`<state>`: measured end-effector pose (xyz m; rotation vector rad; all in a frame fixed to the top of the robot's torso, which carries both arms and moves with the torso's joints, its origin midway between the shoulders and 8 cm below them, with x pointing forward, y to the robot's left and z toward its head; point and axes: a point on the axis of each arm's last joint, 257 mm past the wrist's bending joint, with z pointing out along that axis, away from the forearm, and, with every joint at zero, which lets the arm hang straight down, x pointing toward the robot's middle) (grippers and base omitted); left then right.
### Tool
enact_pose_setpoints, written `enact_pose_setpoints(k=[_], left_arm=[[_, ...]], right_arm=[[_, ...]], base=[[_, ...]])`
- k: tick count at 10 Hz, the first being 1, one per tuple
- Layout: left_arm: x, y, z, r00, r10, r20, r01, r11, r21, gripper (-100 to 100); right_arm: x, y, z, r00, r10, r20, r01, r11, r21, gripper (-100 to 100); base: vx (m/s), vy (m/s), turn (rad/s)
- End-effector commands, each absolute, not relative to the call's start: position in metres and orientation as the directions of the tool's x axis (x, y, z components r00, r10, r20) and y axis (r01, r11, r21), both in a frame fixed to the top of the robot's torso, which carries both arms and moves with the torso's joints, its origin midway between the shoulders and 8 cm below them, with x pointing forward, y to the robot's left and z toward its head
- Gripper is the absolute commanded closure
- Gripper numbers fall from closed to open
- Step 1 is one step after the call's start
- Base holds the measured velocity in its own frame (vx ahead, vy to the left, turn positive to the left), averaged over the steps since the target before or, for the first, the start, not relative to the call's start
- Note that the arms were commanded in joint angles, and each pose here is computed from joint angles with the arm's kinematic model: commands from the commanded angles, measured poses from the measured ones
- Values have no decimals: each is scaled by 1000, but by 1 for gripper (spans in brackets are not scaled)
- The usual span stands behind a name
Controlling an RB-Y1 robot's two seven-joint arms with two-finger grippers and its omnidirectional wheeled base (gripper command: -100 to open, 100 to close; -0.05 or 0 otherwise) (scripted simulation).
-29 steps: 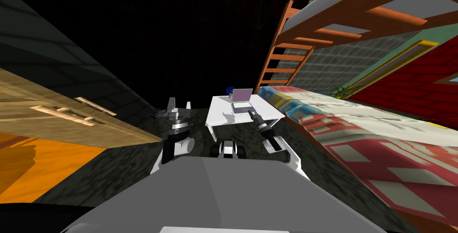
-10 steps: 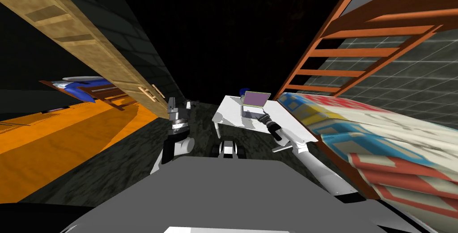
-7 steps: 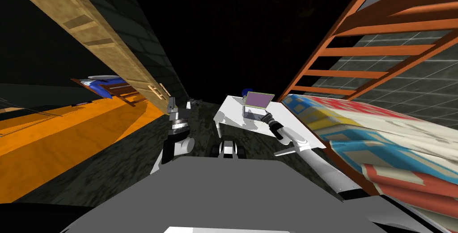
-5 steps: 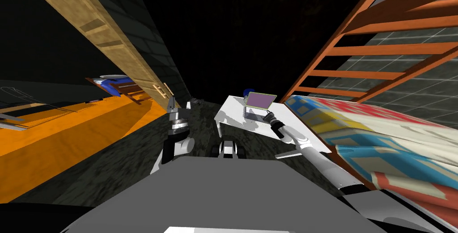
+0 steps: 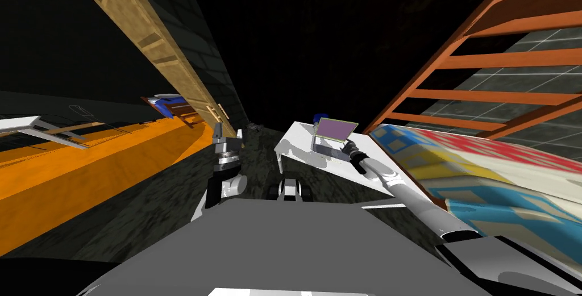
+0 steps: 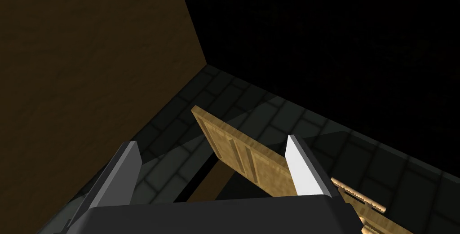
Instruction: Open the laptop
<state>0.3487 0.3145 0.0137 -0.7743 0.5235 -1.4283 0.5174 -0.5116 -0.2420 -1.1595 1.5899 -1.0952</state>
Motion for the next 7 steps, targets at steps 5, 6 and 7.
enact_pose_setpoints(k=[5, 6, 7], left_arm=[[349, 315, 14, 98, -987, 127, 671, -29, -741, 0], [349, 315, 14, 98, -987, 127, 671, -29, -741, 0], [349, 315, 14, 98, -987, 127, 671, -29, -741, 0]], right_arm=[[520, -597, -207, -265, -939, 218, -254, -150, -955, -100], [518, -620, -193, -282, -906, 315, -270, -241, -932, -100], [518, -620, -193, -282, -906, 315, -270, -241, -932, -100]], base=[[-8, -40, 174], [-14, -39, 154], [-8, -35, 87]])
